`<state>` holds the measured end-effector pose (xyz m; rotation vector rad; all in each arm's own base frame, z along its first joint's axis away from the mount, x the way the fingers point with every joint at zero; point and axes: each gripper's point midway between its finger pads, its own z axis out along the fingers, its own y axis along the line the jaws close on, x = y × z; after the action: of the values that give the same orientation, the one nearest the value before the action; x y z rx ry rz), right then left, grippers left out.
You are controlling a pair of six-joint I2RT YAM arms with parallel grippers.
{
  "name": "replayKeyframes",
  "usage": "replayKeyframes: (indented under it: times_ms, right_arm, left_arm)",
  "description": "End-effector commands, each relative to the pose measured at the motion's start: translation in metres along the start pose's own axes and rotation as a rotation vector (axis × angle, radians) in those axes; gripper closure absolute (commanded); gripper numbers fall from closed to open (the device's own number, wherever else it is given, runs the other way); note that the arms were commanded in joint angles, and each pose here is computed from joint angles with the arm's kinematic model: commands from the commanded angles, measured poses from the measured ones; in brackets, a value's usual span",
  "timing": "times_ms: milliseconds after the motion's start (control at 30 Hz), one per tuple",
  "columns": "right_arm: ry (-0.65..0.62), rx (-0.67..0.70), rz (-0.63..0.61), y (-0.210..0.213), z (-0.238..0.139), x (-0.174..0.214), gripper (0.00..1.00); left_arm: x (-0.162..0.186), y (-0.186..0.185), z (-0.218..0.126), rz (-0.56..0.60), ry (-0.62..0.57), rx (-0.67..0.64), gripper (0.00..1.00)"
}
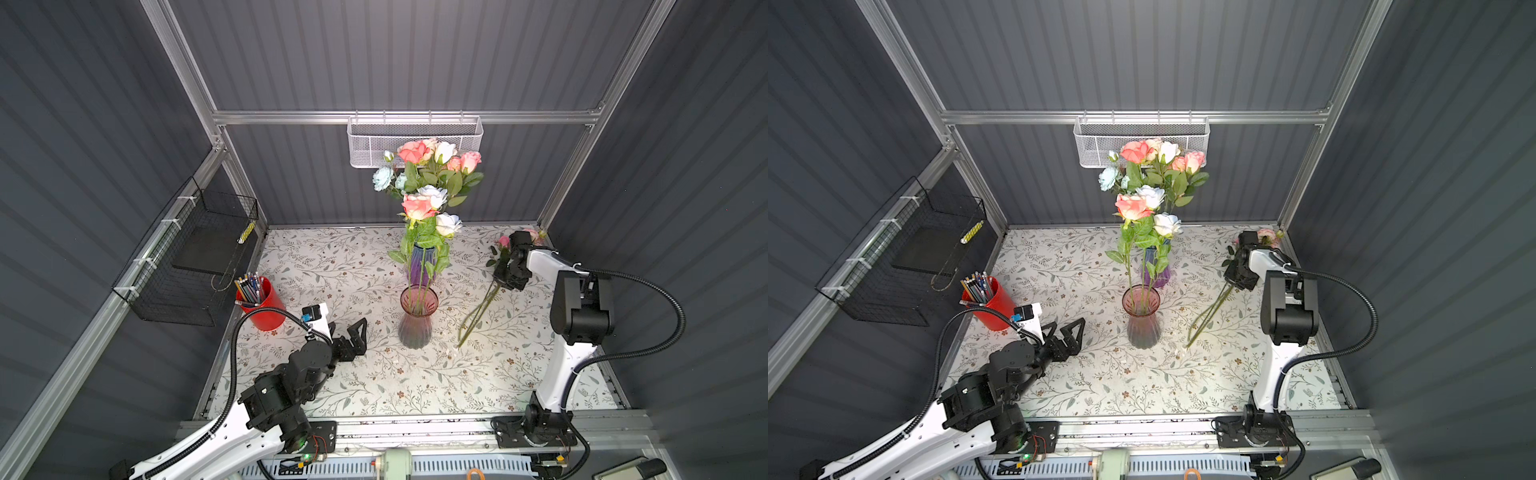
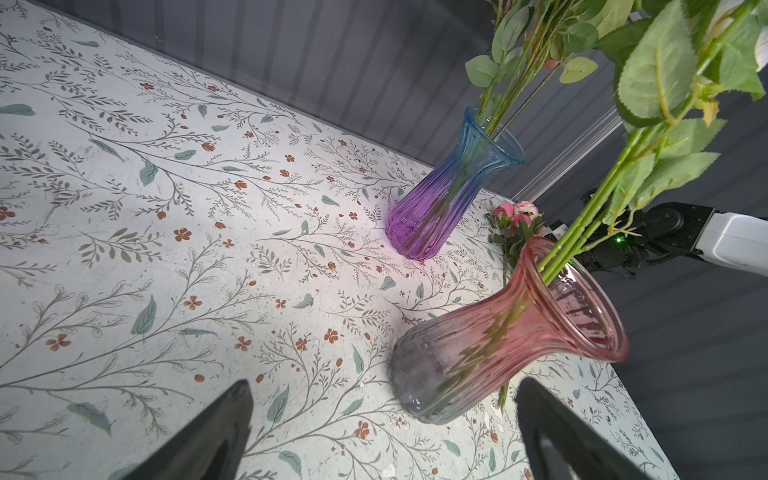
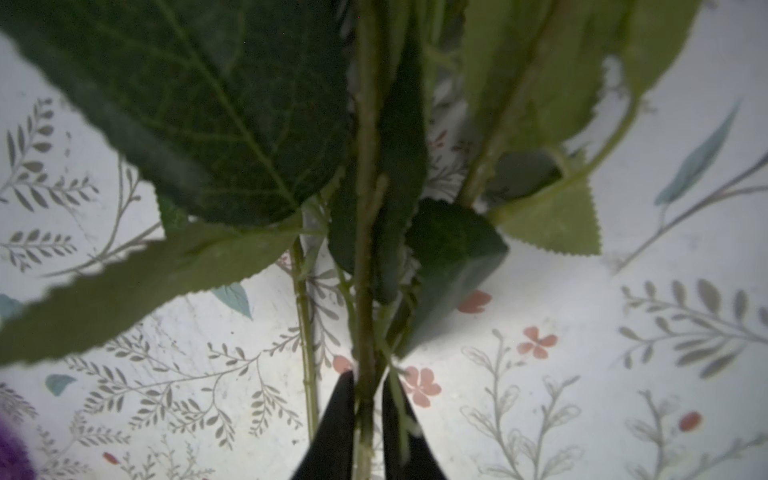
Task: Arrange the flowers into the vase
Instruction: 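Grasp the small pink rose bunch stems with the right gripper and lift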
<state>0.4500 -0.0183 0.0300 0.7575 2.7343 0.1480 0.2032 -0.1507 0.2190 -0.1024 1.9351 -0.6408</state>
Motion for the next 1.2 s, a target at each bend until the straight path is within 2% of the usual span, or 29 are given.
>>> replayKeyframes:
  times_ms: [0, 167, 600, 833, 1167]
  right_arm:
    - [-0.018, -0.030, 0.009, 0.003, -0.007, -0.001, 0.90]
    - [-0.077, -0.079, -0.009, 0.014, -0.031, -0.005, 0.95]
    - [-0.282, -0.245, -0.082, 0.052, -0.140, 0.000, 0.97]
    - [-0.472, -0.375, -0.158, 0.067, -0.212, 0.024, 0.97]
    - [-0.681, -0.491, -0.180, 0.053, -0.302, 0.055, 0.98]
  left_arm:
    - [0.002, 0.006, 0.003, 0.033, -0.006, -0.033, 0.01]
    - [0.002, 0.002, 0.007, 0.037, -0.004, -0.028, 0.00]
    - [-0.005, -0.010, 0.007, 0.032, 0.007, -0.001, 0.01]
    - [-0.019, -0.020, 0.000, 0.031, -0.012, 0.031, 0.01]
    - [-0.040, -0.036, -0.006, 0.056, -0.069, 0.086, 0.01]
